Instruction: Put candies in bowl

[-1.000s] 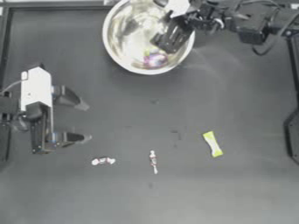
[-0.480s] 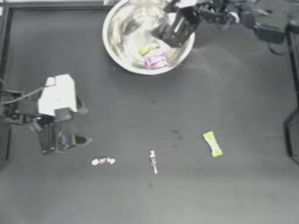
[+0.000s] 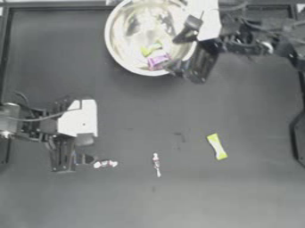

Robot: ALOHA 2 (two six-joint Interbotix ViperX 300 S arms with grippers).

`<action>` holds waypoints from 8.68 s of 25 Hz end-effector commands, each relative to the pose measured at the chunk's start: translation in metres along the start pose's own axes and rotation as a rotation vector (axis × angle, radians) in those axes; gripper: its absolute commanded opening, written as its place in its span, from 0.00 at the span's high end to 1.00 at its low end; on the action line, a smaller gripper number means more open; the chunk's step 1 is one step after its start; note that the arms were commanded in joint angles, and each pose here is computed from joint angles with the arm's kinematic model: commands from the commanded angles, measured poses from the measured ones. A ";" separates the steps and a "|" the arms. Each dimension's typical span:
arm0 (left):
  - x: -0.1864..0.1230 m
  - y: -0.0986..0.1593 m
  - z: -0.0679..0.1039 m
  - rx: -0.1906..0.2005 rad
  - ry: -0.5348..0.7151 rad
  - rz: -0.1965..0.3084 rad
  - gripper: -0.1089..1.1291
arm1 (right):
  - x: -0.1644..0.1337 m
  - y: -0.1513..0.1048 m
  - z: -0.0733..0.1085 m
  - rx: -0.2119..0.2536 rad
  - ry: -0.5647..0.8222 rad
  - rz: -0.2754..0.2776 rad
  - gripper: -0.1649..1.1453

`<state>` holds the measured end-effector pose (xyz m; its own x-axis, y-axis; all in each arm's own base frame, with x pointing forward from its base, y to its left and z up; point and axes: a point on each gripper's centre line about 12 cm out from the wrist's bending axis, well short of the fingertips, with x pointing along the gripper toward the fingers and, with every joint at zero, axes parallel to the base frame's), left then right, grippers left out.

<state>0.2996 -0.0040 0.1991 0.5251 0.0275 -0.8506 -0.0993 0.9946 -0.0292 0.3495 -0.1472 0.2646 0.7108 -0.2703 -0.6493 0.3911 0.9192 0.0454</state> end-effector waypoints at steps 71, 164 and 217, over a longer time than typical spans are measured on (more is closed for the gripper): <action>0.098 -0.031 -0.007 -0.010 0.236 -0.037 0.56 | -0.057 0.059 -0.016 0.005 -0.107 0.171 0.11; -0.082 0.079 0.091 -0.056 -0.578 0.157 0.11 | -0.059 0.068 -0.088 0.303 0.241 0.195 0.12; -0.071 0.022 0.009 -0.042 -0.545 -0.031 0.11 | 0.028 0.126 -0.181 0.668 0.627 -0.362 0.12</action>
<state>0.2682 0.0170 0.2544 0.8720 0.0577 -0.4862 -0.1094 0.9909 -0.0787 0.3098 0.0122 0.1096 0.0814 -0.1268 -0.9886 0.9128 0.4077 0.0229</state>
